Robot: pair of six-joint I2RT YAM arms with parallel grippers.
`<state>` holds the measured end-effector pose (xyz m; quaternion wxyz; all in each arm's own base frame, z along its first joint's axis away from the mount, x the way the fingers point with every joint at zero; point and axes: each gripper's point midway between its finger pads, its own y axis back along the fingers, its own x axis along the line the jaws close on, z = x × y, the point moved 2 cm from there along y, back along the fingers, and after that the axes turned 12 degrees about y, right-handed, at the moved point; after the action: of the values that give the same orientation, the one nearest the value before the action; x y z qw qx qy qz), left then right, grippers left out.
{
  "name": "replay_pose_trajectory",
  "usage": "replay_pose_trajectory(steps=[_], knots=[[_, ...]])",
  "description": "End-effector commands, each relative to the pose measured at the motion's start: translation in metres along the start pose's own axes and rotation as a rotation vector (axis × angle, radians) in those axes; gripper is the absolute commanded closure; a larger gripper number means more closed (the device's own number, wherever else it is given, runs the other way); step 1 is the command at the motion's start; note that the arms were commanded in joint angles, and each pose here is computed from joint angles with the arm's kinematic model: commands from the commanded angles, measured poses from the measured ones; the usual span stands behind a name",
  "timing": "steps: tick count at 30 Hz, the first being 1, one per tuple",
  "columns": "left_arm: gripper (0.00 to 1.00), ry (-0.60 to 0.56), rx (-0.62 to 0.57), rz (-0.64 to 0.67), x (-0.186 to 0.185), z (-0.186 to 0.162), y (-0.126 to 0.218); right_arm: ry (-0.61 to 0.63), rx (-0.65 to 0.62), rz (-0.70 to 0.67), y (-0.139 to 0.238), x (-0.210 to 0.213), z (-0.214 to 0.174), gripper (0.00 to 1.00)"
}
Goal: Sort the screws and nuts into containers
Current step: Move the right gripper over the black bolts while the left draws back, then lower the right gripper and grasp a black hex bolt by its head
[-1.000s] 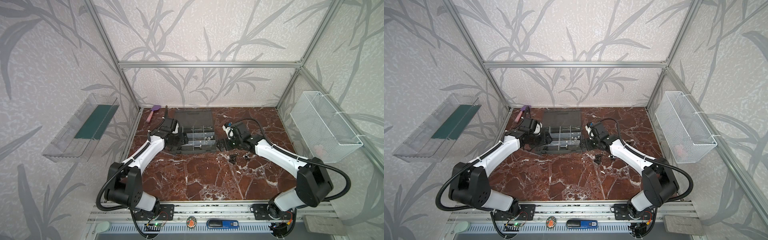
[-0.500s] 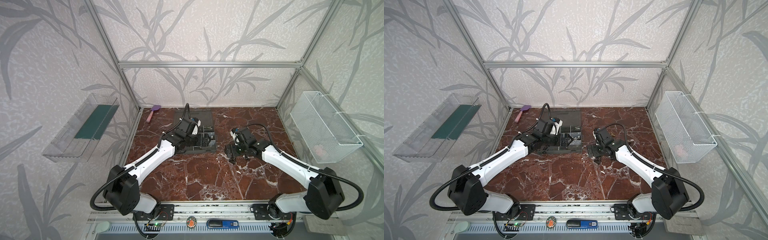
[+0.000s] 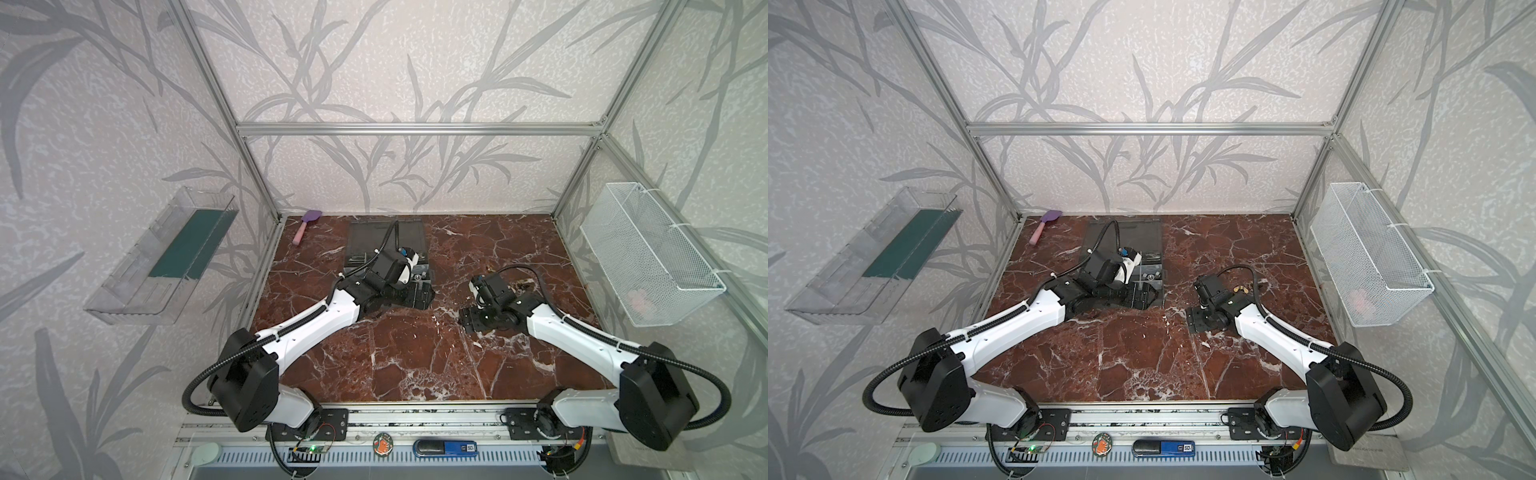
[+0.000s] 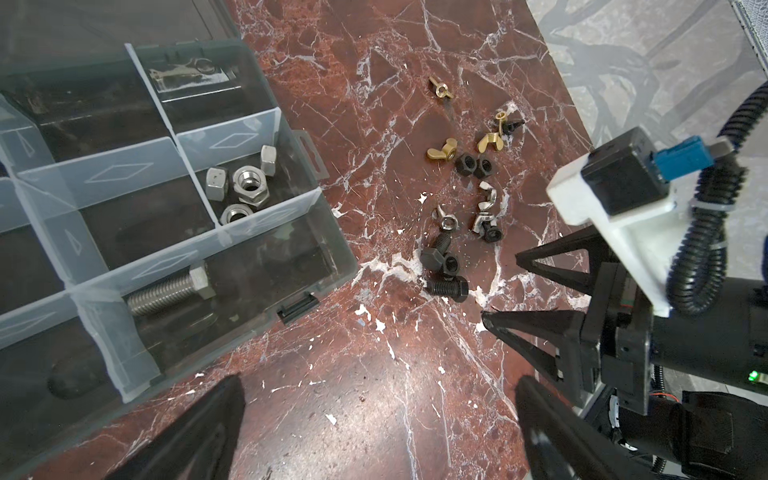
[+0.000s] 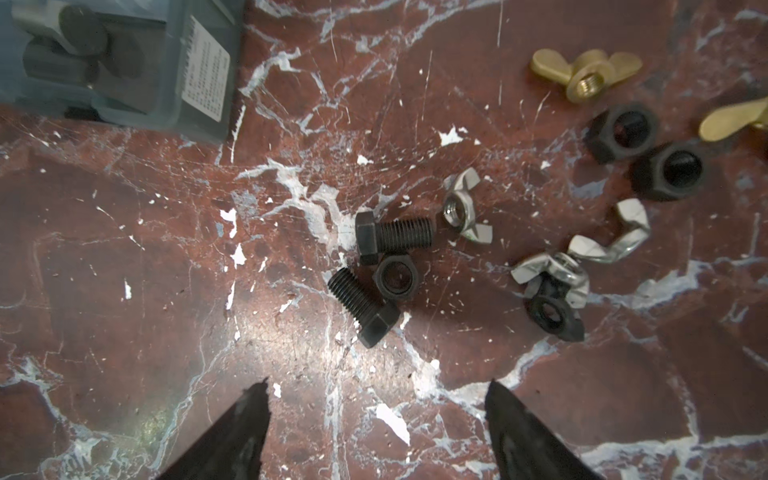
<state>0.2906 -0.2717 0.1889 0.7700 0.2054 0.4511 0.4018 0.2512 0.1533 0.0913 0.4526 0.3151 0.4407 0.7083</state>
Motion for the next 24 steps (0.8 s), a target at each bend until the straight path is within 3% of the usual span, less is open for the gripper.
replay_pose_trajectory(steps=[1, 15, 24], knots=[[0.01, -0.032, -0.048, -0.012, -0.007, 0.008, 0.009, -0.024, 0.037, 0.015, -0.011, 0.002, -0.009, 0.27], [0.01, -0.04, -0.034, -0.004, -0.006, 0.007, 0.008, -0.015, 0.089, 0.087, -0.052, 0.016, -0.006, 0.46], [0.01, -0.039, -0.025, -0.003, -0.005, 0.006, 0.006, 0.012, 0.108, 0.048, -0.061, 0.011, -0.006, 0.48]])
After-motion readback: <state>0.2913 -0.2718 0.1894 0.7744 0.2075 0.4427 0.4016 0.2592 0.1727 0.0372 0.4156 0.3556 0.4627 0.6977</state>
